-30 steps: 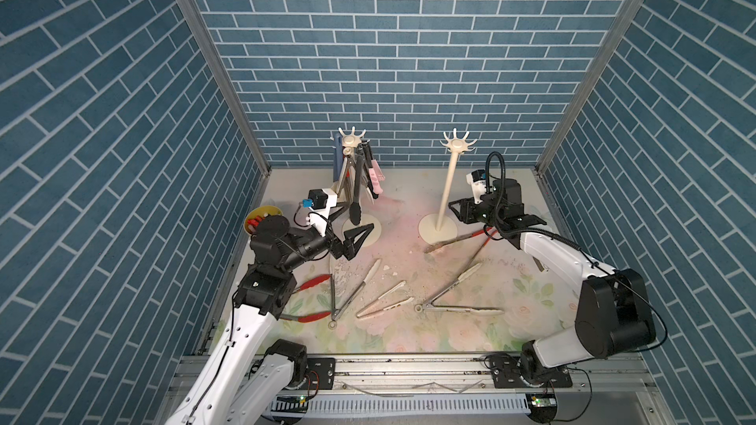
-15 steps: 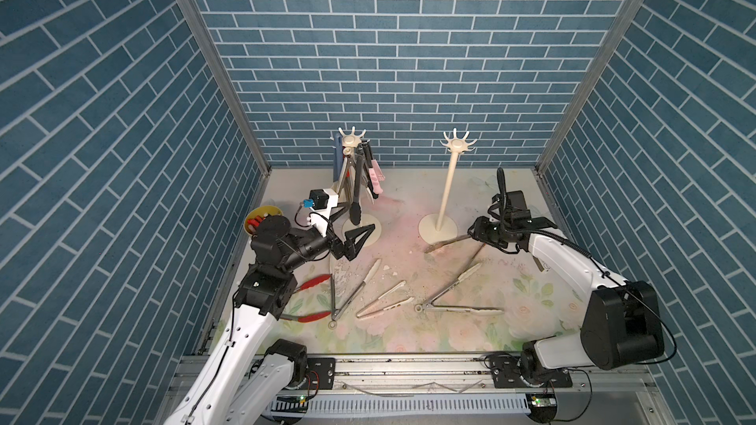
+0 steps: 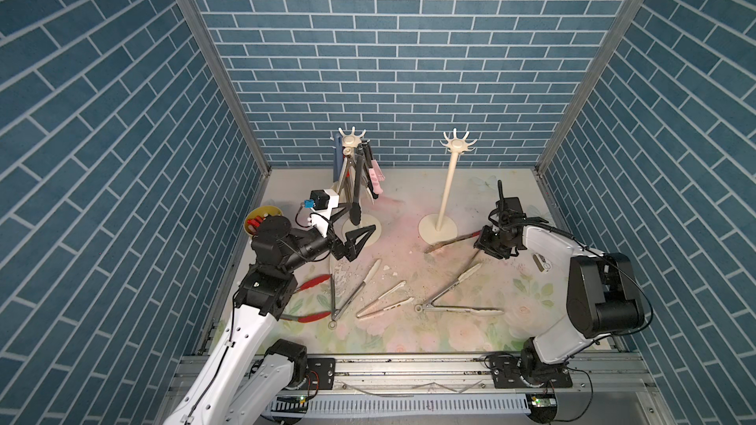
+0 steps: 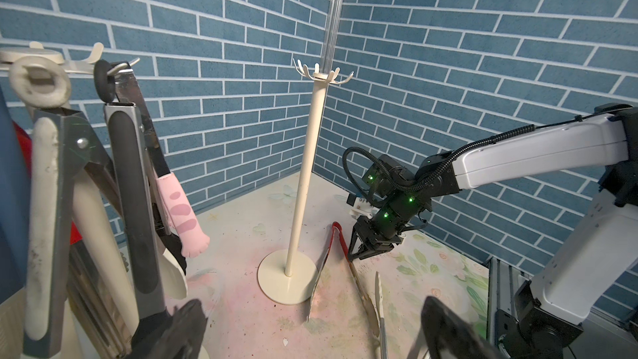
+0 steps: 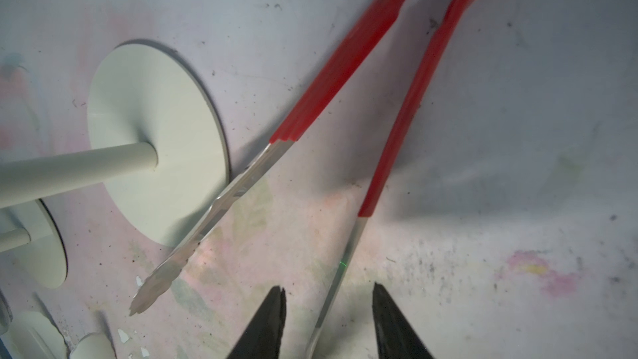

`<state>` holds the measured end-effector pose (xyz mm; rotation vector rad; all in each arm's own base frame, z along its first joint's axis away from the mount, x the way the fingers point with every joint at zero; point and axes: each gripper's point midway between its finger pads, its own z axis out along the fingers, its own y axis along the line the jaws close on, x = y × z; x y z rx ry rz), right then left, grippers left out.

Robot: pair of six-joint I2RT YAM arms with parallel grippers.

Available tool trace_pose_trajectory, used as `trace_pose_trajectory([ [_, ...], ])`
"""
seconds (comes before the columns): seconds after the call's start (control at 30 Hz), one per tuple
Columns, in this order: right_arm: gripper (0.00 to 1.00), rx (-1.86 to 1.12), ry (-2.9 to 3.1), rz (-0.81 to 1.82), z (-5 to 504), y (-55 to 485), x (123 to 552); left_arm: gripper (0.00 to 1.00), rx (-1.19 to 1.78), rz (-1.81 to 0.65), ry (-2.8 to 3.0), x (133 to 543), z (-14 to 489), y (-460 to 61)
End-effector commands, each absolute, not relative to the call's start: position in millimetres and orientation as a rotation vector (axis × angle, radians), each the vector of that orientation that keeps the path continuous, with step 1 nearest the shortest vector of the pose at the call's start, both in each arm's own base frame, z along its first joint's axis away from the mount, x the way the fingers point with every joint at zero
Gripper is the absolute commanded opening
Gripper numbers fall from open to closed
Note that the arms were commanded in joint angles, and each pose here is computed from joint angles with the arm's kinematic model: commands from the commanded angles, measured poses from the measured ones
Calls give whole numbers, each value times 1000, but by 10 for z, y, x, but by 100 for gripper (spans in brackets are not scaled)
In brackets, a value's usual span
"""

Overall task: Hang food tongs on kitchen utensil racks
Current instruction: Pick up the food tongs from the center of the board.

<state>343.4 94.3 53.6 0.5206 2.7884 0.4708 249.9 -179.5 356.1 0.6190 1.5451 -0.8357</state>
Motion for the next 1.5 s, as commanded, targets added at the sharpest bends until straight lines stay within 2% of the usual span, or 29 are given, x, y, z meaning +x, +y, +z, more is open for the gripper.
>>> trace_pose_trajectory([
  [0.0,42,620,2788,455,390,864,3469,99,636,-823,1508,2459,3671,-1800],
  [0.43,27,660,2787,398,128,769,3659,99,634,-818,1512,2468,3659,-1796],
  [0.77,12,659,2796,361,129,726,3724,99,639,-817,1510,2462,3663,-1798],
  [1.47,2,676,2670,265,587,474,3977,99,637,-822,1511,2462,3667,-1801],
])
